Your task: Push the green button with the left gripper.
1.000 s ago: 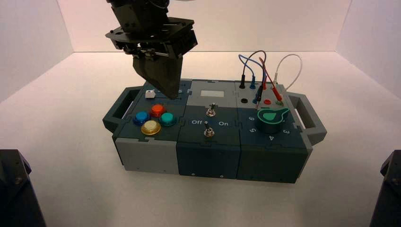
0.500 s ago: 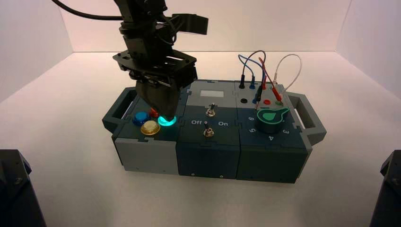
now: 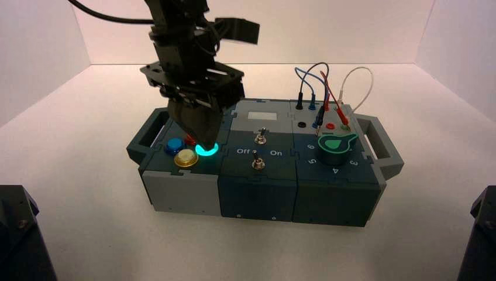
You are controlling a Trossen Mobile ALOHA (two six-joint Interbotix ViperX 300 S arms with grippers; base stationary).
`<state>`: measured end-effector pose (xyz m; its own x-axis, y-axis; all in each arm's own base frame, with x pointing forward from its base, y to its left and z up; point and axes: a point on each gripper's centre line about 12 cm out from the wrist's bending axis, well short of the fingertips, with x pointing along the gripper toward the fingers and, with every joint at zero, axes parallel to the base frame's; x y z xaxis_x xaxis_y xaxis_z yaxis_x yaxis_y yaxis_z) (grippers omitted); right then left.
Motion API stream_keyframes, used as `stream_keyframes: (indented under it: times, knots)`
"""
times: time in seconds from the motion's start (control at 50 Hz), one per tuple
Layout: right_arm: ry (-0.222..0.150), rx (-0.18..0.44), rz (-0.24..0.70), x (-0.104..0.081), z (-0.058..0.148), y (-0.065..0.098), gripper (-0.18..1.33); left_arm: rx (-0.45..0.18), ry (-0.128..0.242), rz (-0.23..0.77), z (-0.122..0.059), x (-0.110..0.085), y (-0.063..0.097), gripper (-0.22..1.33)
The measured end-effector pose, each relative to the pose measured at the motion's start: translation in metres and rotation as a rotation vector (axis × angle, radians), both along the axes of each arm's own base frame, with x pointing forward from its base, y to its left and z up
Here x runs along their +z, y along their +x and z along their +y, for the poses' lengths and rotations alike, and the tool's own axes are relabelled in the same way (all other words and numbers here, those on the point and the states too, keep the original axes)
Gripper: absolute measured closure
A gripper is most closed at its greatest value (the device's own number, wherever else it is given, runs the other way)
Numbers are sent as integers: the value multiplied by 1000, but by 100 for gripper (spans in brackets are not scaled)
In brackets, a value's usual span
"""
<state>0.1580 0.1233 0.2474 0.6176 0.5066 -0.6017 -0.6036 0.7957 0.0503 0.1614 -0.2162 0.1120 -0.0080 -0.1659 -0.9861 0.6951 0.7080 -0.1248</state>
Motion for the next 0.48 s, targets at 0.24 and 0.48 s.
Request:
stream_keyframes:
  times: [0.24, 0.48]
  knots:
    - [1, 0, -1, 1, 0, 0, 129, 8, -90, -66, 0, 40, 0, 128]
    - [1, 0, -1, 0, 0, 0, 129, 9, -99, -72, 1, 44, -2, 128]
